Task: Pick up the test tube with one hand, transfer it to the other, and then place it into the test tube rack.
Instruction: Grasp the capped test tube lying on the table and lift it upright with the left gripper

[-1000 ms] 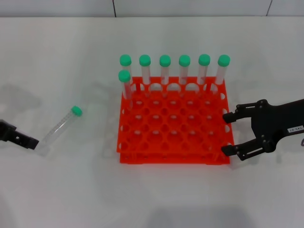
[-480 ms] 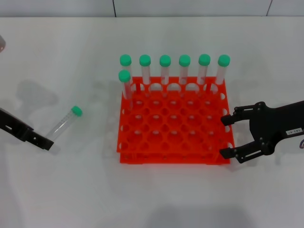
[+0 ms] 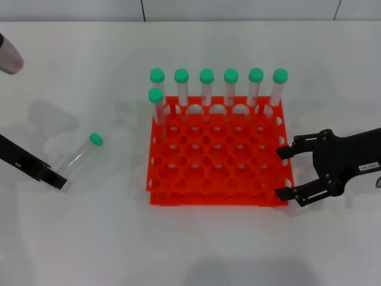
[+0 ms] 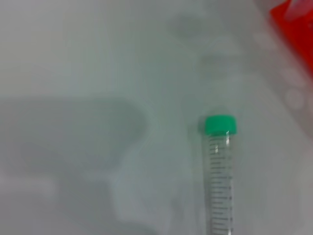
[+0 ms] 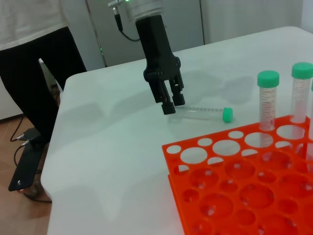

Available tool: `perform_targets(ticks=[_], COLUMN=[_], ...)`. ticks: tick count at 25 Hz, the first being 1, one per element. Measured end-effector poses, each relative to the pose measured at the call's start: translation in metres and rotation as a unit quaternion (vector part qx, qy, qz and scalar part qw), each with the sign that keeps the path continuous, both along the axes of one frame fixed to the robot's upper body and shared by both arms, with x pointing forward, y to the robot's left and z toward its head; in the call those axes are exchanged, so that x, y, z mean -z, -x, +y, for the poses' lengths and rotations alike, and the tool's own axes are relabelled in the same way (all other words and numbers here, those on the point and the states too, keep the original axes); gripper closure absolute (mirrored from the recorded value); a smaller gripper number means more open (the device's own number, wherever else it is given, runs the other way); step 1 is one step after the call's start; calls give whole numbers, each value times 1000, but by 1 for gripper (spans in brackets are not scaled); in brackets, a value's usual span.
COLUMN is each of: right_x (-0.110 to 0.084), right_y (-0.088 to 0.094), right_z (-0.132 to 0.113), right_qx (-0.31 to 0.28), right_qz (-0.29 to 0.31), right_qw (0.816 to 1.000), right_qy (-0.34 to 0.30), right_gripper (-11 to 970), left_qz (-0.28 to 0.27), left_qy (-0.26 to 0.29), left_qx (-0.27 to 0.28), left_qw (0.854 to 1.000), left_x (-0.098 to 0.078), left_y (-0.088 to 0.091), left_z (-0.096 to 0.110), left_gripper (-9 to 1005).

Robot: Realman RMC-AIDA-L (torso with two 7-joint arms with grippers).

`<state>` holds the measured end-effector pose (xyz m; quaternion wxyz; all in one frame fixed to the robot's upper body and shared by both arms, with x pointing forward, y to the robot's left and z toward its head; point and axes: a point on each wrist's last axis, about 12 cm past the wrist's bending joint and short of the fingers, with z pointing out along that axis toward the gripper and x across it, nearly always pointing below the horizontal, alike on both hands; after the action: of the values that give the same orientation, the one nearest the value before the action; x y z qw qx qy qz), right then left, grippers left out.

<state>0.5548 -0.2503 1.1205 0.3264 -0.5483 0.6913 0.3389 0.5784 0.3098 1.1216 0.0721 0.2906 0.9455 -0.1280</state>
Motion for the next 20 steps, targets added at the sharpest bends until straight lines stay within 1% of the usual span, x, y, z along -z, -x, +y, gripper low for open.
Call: perform_targets(ticks=[2, 7, 20], right_x=[0, 0, 1], right_y=[0, 0, 0], right_z=[0, 0, 0], right_qx=[0, 0, 1], right_qz=[0, -2, -2], right_qw=[1000, 1000, 1000], right_qy=[0, 0, 2], right_gripper=[94, 94, 95], left_qz=[2, 2, 0], left_qy=[-5, -5, -4], left_qx=[-1, 1, 0], left_qw=[1000, 1000, 1000], left_x=[2, 3, 3], left_y=[1, 0, -2], left_z=[-2, -5, -10], left_gripper=[427, 494, 573])
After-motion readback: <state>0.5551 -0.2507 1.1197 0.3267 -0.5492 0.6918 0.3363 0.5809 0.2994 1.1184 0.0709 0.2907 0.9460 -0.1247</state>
